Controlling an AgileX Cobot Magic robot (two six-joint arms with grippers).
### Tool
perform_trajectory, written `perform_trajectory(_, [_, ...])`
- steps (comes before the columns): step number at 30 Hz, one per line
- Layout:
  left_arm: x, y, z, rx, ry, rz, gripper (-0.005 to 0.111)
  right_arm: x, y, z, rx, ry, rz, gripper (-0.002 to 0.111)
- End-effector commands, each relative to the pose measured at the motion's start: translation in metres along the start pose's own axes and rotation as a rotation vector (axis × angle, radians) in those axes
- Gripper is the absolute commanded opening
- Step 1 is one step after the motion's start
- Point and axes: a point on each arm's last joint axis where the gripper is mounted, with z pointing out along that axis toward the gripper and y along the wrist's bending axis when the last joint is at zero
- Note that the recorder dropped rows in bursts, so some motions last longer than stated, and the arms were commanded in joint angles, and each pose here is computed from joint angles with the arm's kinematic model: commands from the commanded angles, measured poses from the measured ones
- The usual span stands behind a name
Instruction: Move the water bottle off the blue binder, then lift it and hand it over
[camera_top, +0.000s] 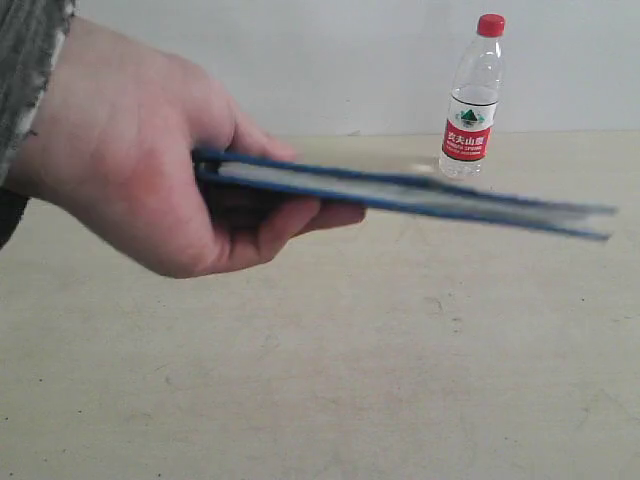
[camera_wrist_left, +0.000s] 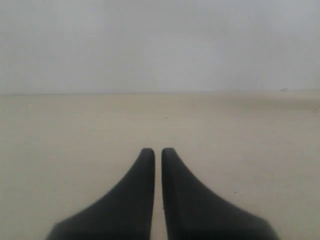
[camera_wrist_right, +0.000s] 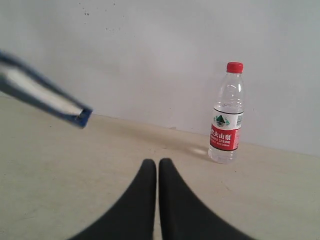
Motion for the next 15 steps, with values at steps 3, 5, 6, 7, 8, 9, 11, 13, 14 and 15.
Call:
perform_trajectory(3, [0.0013,0.0000,0.0005,-0.001,0.007,-0.036,0.005,0.0020,0.0006,0.0003,-0.006,0.010,0.080,0.000])
perform_trajectory(5, [0.0013,0.0000,0.0005,-0.001,0.007,-0.036,0.005,0.0020,0.0006,0.0003,-0.006,0.010,0.086,0.000])
perform_trajectory(6, [0.0013,0.0000,0.0005,-0.001,0.007,-0.036,0.005,0.0020,0.0006,0.0003,-0.006,0.010,0.086,0.000])
perform_trajectory(7, [0.0013,0.0000,0.0005,-0.001,0.007,-0.036,0.005,0.0020,0.0006,0.0003,-0.006,0.010,0.086,0.000])
perform_trajectory(8, [0.0013,0.0000,0.0005,-0.001,0.007,-0.036,0.005,0.0020,0.0006,0.0003,-0.006,0.010,0.086,0.000])
perform_trajectory(9, [0.0013,0.0000,0.0005,-0.001,0.007,-0.036,0.005,0.0020,0.0006,0.0003,-0.006,0.010,0.086,0.000])
perform_trajectory(11, [0.0013,0.0000,0.0005,-0.001,0.007,-0.036,0.005,0.0020,0.0006,0.0003,-0.006,0.010,0.086,0.000])
perform_trajectory(13, [0.0013,0.0000,0.0005,-0.001,0.007,-0.036,0.005,0.0020,0.0006,0.0003,-0.006,0.010,0.086,0.000])
perform_trajectory(14, [0.0015,0.0001,0.0005,-0.001,0.009,-0.036,0.005,0.0020,0.0006,0.0003,-0.006,0.010,0.086,0.000])
perform_trajectory(15, [0.0026,0.0004,0.0005,-0.005,0.020,-0.036,0.005,0.0020,0.0006,0.0003,-0.006,0.010,0.086,0.000])
